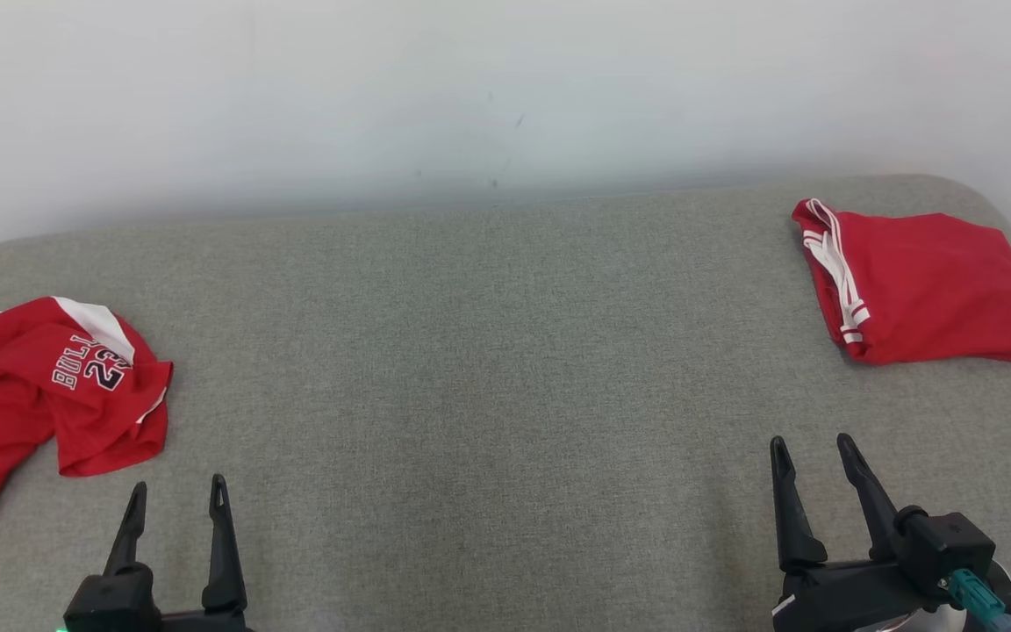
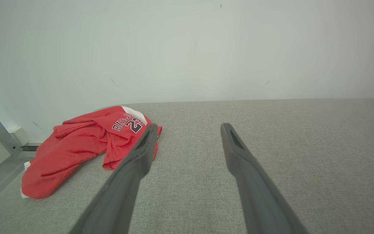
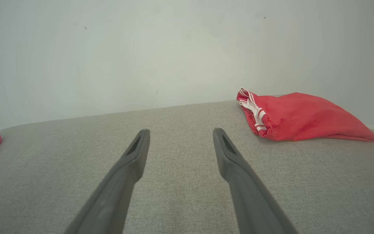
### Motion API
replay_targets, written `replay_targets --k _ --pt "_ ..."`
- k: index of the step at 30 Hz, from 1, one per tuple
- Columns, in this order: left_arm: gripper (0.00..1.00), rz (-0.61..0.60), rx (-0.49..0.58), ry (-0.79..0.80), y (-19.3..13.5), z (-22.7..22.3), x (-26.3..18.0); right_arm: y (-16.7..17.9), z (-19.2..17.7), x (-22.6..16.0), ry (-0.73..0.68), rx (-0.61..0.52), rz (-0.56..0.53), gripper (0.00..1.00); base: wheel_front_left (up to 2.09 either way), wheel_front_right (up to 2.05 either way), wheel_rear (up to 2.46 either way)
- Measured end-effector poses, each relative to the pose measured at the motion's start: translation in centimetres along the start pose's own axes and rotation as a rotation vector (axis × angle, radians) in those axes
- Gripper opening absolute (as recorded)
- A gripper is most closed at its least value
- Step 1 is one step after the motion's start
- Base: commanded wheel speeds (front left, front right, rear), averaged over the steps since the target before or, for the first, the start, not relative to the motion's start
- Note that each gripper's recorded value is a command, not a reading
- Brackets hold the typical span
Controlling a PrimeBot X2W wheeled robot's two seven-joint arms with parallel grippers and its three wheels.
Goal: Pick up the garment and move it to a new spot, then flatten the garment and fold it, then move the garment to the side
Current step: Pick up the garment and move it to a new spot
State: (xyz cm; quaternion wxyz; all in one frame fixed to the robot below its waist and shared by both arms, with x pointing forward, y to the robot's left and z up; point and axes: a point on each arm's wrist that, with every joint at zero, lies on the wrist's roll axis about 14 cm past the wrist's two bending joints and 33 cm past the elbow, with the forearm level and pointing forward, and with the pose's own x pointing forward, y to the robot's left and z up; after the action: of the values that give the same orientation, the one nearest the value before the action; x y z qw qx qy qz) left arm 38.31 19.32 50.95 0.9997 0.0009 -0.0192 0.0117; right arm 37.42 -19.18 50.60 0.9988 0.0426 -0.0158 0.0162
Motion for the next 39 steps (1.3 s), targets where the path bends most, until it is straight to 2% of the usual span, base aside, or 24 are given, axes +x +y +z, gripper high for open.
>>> replay_targets --k 8,17,39 --pt "1.00 0.012 -0.003 0.002 0.4 -0.1 -0.3 0.2 -0.3 0.1 0.010 0.001 0.005 1.00 0.00 0.00 0.00" --pt "1.00 0.092 -0.009 0.003 3.0 0.0 -1.5 2.3 -0.9 1.6 0.025 0.013 0.068 1.00 0.00 0.00 0.00" --pt "1.00 0.445 -0.004 0.004 12.7 0.2 -10.0 13.0 -3.0 5.2 0.081 0.024 0.366 1.00 0.00 0.00 0.00"
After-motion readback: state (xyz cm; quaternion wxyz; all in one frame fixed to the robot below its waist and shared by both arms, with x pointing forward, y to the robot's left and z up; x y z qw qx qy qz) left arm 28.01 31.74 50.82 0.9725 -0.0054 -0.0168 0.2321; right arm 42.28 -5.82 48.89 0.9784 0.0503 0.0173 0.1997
